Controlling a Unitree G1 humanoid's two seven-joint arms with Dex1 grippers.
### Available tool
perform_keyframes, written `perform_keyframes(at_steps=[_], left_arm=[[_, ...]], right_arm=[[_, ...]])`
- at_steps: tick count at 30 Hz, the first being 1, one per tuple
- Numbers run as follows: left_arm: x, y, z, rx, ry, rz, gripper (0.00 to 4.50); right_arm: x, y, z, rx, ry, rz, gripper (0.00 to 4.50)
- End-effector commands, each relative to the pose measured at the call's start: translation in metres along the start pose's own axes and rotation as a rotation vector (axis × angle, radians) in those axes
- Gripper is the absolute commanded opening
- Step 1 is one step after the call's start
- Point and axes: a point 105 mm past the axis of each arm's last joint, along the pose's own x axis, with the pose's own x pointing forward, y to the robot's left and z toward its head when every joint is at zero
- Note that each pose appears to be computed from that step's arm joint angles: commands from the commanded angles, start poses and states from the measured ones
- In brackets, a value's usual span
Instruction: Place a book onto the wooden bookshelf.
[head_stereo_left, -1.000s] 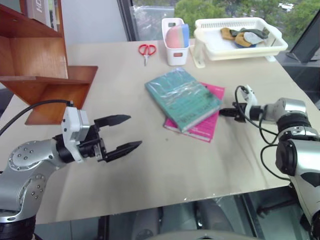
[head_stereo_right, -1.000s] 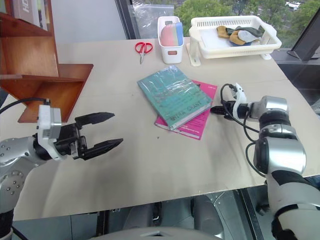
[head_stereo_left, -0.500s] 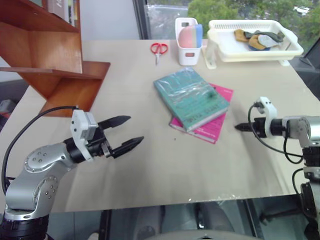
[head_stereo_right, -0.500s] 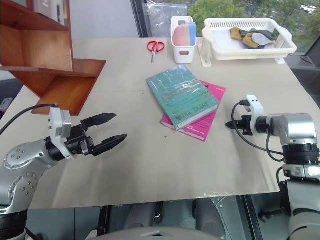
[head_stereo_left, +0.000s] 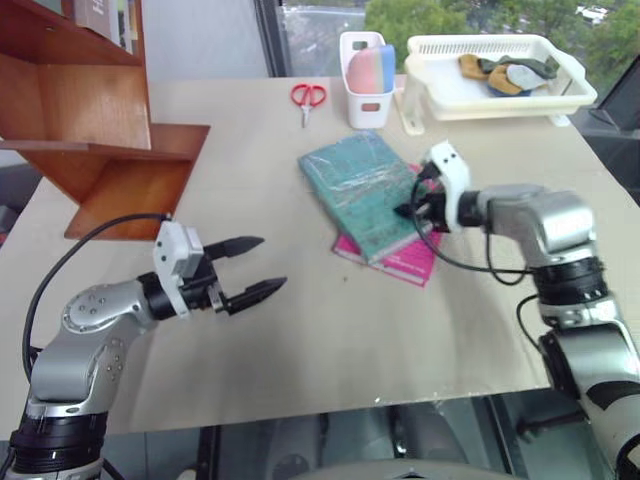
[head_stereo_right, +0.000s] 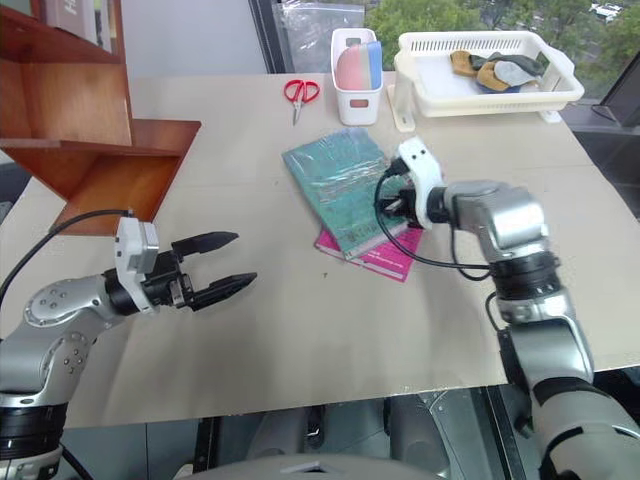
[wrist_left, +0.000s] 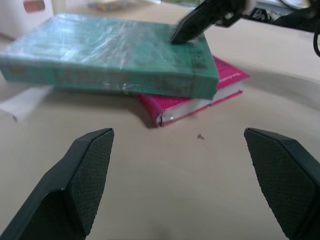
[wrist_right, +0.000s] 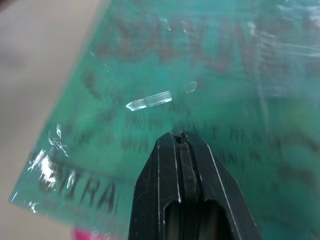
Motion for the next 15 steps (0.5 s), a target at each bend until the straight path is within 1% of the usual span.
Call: perform_keyframes(at_steps=[1, 3, 5, 11, 15], left_arm=[[-0.003, -0.004, 0.009, 0.039, -0.024, 0.013, 4.5], [-0.006, -0.005, 0.006, 0.019, -0.012, 0.028, 4.5], [-0.008, -0.004, 0.005, -0.001, -0.014, 0.043, 4.5], [-0.009, 0.0, 0.008, -0.013, -0.026, 0.062, 4.5], [-0.003, 0.003, 0.013, -0.023, -0.039, 0.059, 4.5]], right_arm=[[0.009, -0.014, -0.029, -0.057, 0.14, -0.039, 0.06], [0.002, -0.001, -0.043, -0.088, 0.201, 0.059, 0.06], [-0.006, 0.008, -0.054, -0.112, 0.24, 0.116, 0.06], [-0.018, 0.013, -0.063, -0.131, 0.265, 0.139, 0.06], [-0.028, 0.02, -0.07, -0.144, 0.287, 0.163, 0.06]])
